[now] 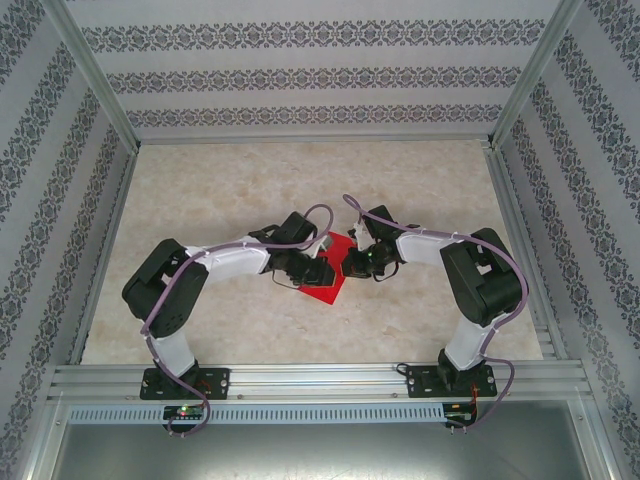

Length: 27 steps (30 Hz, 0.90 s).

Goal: Fold a paper plane with a square sheet of paper (pick it up from the middle)
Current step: Fold the triangle a second time at the center of the table.

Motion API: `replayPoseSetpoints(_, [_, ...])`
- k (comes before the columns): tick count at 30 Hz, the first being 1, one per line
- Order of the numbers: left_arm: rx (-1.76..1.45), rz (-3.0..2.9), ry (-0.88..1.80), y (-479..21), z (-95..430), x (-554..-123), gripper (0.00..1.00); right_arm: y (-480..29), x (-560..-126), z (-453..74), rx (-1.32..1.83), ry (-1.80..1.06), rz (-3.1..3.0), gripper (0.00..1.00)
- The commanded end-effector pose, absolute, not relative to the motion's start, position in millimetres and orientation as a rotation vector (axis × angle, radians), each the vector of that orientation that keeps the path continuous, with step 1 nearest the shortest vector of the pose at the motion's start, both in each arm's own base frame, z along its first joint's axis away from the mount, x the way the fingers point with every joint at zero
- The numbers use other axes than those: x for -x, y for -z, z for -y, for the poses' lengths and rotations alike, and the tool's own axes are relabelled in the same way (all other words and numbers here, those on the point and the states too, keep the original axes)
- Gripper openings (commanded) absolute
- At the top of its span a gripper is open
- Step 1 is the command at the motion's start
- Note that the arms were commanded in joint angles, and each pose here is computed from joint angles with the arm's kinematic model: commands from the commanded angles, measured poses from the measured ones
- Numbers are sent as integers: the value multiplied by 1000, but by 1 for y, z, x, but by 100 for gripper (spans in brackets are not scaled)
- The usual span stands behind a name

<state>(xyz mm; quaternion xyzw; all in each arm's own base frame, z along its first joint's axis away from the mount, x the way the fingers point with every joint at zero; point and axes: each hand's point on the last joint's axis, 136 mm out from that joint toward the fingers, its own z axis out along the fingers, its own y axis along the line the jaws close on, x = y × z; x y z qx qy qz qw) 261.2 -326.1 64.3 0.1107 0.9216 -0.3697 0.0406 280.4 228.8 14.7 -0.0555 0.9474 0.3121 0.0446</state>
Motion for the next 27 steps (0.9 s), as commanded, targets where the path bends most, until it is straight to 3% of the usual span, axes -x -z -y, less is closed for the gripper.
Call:
replayPoseSetpoints(1, [-304, -2830, 1034, -58, 320, -282, 17, 2, -266, -214, 169, -824, -2975, 4])
replayPoseSetpoints(12, [-268, -2865, 996, -30, 314, -314, 17, -1, -268, -217, 186, -831, -2963, 4])
replayPoseSetpoints(27, [-262, -2955, 957, 4, 302, -304, 16, -16, -276, -220, 172, -853, -2914, 7])
